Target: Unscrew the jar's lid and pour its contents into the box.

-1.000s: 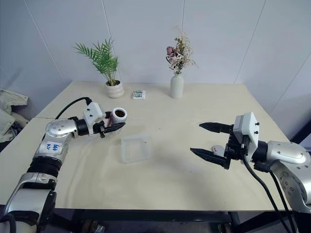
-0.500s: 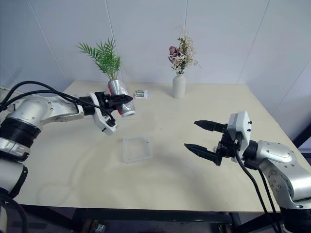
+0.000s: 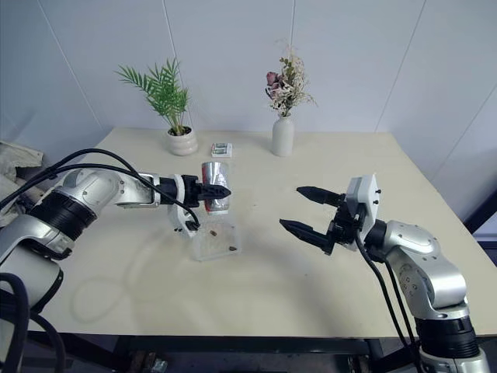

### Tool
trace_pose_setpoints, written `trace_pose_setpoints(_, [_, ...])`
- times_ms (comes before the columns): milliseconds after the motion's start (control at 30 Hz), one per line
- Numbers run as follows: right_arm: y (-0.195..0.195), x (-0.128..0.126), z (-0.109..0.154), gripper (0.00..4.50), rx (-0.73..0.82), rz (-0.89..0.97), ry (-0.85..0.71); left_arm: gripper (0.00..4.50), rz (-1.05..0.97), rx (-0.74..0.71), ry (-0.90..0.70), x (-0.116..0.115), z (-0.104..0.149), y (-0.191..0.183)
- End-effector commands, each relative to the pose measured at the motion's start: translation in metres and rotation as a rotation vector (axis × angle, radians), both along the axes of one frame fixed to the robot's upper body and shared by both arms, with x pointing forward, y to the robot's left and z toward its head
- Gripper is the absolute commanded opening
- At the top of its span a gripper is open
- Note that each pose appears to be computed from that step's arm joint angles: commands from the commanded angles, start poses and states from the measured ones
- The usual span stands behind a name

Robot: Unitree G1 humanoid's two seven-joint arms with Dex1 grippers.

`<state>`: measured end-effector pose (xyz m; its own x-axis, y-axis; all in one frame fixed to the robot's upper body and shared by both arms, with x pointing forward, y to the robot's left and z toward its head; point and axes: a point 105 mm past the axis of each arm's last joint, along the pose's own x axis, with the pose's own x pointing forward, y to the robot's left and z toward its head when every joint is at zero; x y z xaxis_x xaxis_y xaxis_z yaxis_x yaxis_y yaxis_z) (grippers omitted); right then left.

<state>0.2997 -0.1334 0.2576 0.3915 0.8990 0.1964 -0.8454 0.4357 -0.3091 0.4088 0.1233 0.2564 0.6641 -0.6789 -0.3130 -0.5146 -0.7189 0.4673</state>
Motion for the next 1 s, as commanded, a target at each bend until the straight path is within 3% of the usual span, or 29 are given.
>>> trace_pose_setpoints(33, [-0.003,-0.001,0.012,4.45,0.004,-0.001,-0.051,2.00,0.095,-0.208,0.042,0.001,0.033,0.016])
trace_pose_setpoints(100, [-0.004,0.000,0.015,4.45,0.007,0.004,-0.053,2.00,0.169,-0.344,0.134,0.002,0.035,0.030])
trace_pose_setpoints(267, [0.005,-0.001,0.018,4.45,0.001,0.043,-0.058,2.00,0.370,-0.967,0.594,0.005,0.024,0.061])
trace_pose_setpoints(333, [0.005,-0.004,0.019,4.45,0.000,0.053,-0.059,2.00,0.397,-1.144,0.760,0.000,0.022,0.065])
trace_pose_setpoints(400, [0.012,-0.005,0.022,4.45,-0.004,0.073,-0.063,2.00,0.415,-1.534,0.851,0.005,0.028,0.094])
trace_pose_setpoints(467, [0.016,-0.007,0.024,4.45,-0.006,0.087,-0.067,2.00,0.404,-1.810,0.917,0.005,0.026,0.115])
trace_pose_setpoints(633, [0.032,-0.008,0.027,4.45,-0.002,0.126,-0.067,2.00,0.294,-2.352,1.022,-0.002,0.007,0.162])
trace_pose_setpoints(700, [0.043,-0.006,0.026,4.45,-0.001,0.145,-0.067,2.00,0.344,-2.497,0.970,-0.004,-0.017,0.186])
trace_pose_setpoints(800, [0.054,-0.005,0.023,4.45,0.004,0.166,-0.068,2.00,0.423,-2.550,0.891,-0.004,-0.044,0.203])
trace_pose_setpoints(1000, [0.068,0.000,0.018,4.45,0.005,0.183,-0.081,2.00,0.400,-2.553,0.749,-0.001,-0.056,0.215])
